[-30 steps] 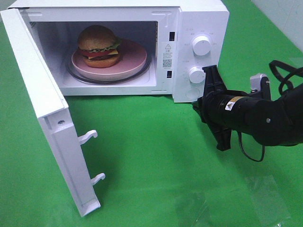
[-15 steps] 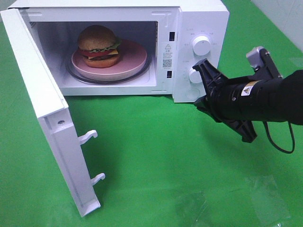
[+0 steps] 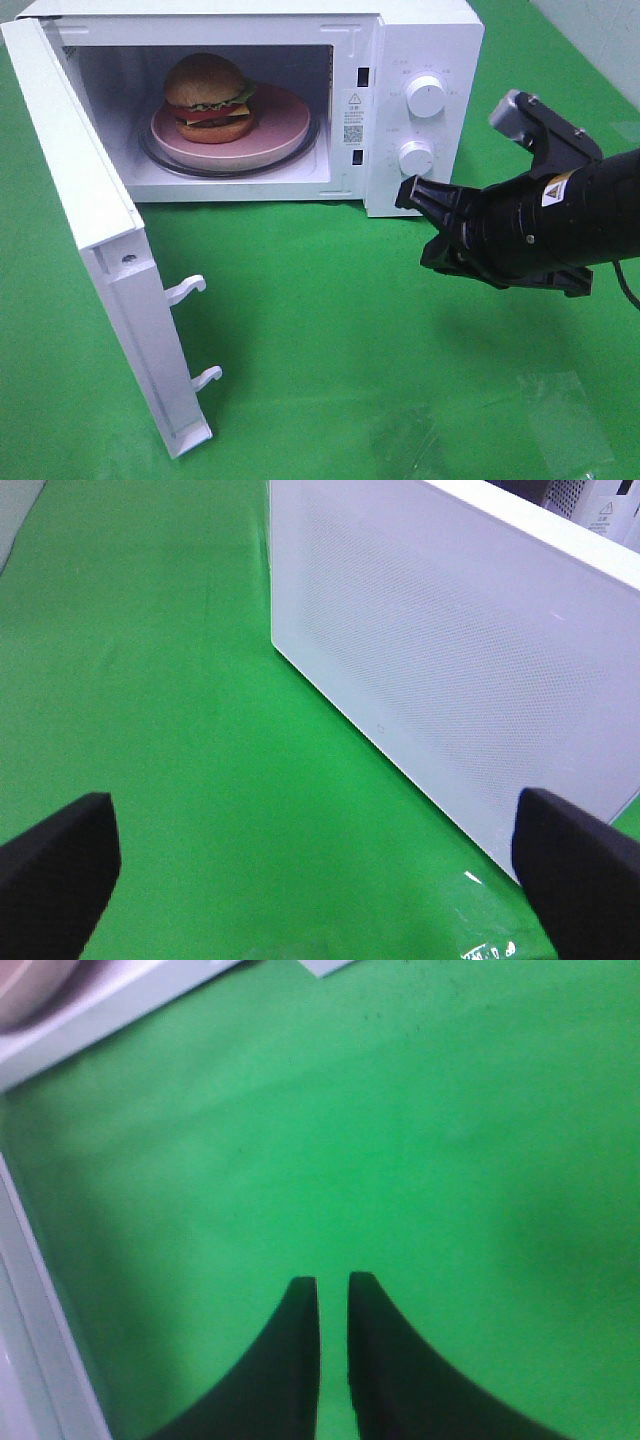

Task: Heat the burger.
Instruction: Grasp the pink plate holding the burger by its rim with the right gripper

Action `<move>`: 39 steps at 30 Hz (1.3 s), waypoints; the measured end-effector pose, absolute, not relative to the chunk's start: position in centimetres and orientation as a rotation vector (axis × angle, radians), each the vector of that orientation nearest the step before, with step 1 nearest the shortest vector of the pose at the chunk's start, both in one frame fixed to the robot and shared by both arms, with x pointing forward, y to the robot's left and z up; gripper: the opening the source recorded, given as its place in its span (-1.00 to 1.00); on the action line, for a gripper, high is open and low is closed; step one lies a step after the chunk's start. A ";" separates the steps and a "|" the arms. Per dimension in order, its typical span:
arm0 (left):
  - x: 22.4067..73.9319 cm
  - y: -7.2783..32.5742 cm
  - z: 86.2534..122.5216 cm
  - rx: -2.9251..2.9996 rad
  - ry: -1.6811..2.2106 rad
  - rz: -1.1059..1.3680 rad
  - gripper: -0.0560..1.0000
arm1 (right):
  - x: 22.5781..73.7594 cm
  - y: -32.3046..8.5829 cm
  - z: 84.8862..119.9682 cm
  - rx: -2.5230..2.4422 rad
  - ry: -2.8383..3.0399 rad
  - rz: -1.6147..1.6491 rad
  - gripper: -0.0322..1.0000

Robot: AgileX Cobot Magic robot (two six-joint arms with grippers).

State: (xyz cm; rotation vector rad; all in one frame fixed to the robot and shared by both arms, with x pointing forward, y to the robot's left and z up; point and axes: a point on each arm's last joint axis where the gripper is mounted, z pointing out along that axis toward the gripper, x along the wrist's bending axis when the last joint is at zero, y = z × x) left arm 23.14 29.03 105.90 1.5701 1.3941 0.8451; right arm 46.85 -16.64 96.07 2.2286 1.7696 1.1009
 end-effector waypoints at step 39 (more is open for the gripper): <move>23.1 29.0 105.9 1.570 1.394 0.845 0.98 | 49.2 -16.1 103.1 0.956 2.569 0.477 -0.66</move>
